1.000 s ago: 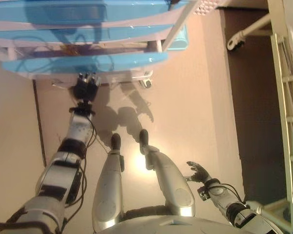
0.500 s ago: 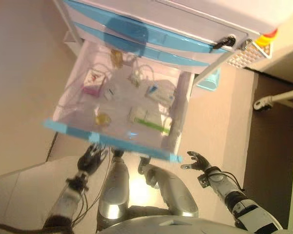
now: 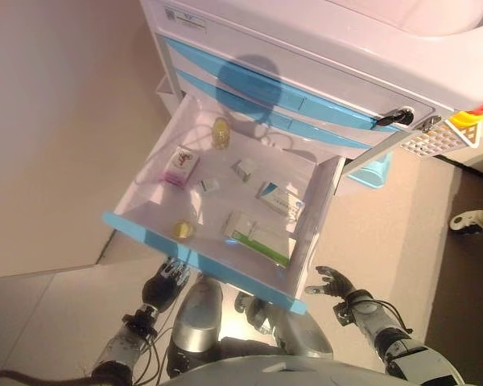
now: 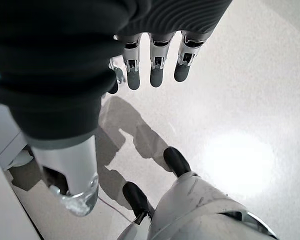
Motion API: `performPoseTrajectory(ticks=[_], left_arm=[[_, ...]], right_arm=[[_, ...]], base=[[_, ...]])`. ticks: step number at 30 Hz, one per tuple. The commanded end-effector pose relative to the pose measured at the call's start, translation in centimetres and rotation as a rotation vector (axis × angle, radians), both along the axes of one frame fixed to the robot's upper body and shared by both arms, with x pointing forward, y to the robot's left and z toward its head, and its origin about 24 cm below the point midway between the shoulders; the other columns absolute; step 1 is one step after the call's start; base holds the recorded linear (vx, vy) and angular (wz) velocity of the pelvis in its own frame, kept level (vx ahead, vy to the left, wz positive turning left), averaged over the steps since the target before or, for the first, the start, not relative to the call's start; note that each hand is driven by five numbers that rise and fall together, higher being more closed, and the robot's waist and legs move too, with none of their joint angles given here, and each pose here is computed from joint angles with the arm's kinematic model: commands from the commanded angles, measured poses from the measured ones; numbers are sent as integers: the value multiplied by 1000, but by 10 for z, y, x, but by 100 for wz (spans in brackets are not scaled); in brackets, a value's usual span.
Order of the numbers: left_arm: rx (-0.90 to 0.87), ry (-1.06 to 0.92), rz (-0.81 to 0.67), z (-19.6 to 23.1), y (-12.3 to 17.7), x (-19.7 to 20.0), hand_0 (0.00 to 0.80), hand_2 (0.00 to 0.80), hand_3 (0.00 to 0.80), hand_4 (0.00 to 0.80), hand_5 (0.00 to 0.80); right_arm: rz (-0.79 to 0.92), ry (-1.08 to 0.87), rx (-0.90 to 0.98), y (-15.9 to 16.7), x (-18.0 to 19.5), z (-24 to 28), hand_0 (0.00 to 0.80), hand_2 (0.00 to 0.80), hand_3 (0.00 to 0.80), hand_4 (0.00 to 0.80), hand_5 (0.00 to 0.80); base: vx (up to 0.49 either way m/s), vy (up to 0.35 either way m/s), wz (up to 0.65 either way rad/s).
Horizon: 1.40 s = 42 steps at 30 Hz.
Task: Open the drawer and pick up the medicine
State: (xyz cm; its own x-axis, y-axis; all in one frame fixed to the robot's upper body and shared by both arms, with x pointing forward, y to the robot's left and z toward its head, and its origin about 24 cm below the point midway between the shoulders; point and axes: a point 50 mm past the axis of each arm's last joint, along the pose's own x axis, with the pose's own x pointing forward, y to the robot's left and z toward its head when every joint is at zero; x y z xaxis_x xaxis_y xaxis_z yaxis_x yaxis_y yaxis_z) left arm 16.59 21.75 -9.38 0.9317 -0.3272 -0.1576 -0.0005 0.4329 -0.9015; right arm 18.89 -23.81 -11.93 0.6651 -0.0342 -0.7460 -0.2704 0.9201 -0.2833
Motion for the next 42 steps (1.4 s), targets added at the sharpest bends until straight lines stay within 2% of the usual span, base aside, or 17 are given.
performPoseTrajectory(ticks=[1, 9, 13, 16, 19, 23, 25, 29, 34, 36, 37, 39, 42], left_arm=[[276, 157, 109, -11, 57, -90, 0, 0, 0, 0, 0], [579, 487, 172, -35, 66, -99, 0, 0, 0, 0, 0], [730, 654, 180, -45, 68, -97, 0, 0, 0, 0, 0], [826, 694, 113, -49, 61, -90, 0, 0, 0, 0, 0], [932, 653, 4, -51, 48, -76, 0, 0, 0, 0, 0], [1162, 541, -241, -50, 31, -56, 0, 0, 0, 0, 0], [1192, 561, -311, -52, 30, -54, 0, 0, 0, 0, 0], [1209, 628, -339, -53, 38, -56, 0, 0, 0, 0, 0], [1205, 730, -302, -52, 57, -73, 0, 0, 0, 0, 0], [1126, 778, -250, -55, 58, -86, 0, 0, 0, 0, 0], [1106, 787, -243, -56, 57, -88, 0, 0, 0, 0, 0], [1047, 845, -176, -59, 54, -100, 0, 0, 0, 0, 0], [1034, 885, -169, -64, 46, -112, 0, 0, 0, 0, 0]], right_arm=[[-77, 134, -108, -53, -64, -8, 0, 0, 0, 0, 0], [-130, 92, -77, -44, -67, -12, 0, 0, 0, 0, 0], [-79, 54, -76, -30, -58, -14, 0, 0, 0, 0, 0], [-83, 20, -50, -20, -50, -13, 0, 0, 0, 0, 0], [-113, 11, -46, -13, -47, -15, 0, 0, 0, 0, 0], [-198, 10, -98, -14, -51, -17, 0, 0, 0, 0, 0], [-240, -5, -146, -19, -51, -15, 0, 0, 0, 0, 0], [-372, -83, -257, -34, -47, -7, 0, 0, 0, 0, 0], [-485, -357, -424, -62, -22, 32, 0, 0, 0, 0, 0], [-547, -568, -457, -74, 1, 70, 0, 0, 0, 0, 0], [-557, -614, -466, -74, 3, 76, 0, 0, 0, 0, 0], [-548, -840, -520, -75, 19, 116, 0, 0, 0, 0, 0], [-462, -1115, -571, -60, 36, 166, 0, 0, 0, 0, 0]], base=[[26, -38, -2], [-32, -57, 0], [-78, -54, -7], [-71, -36, -12], [-41, -24, -12], [-41, -16, -28], [-21, 18, -46], [3, -15, -57], [38, -47, -53], [33, 27, -40], [31, 61, -37], [40, 73, -33], [36, 49, -21]])
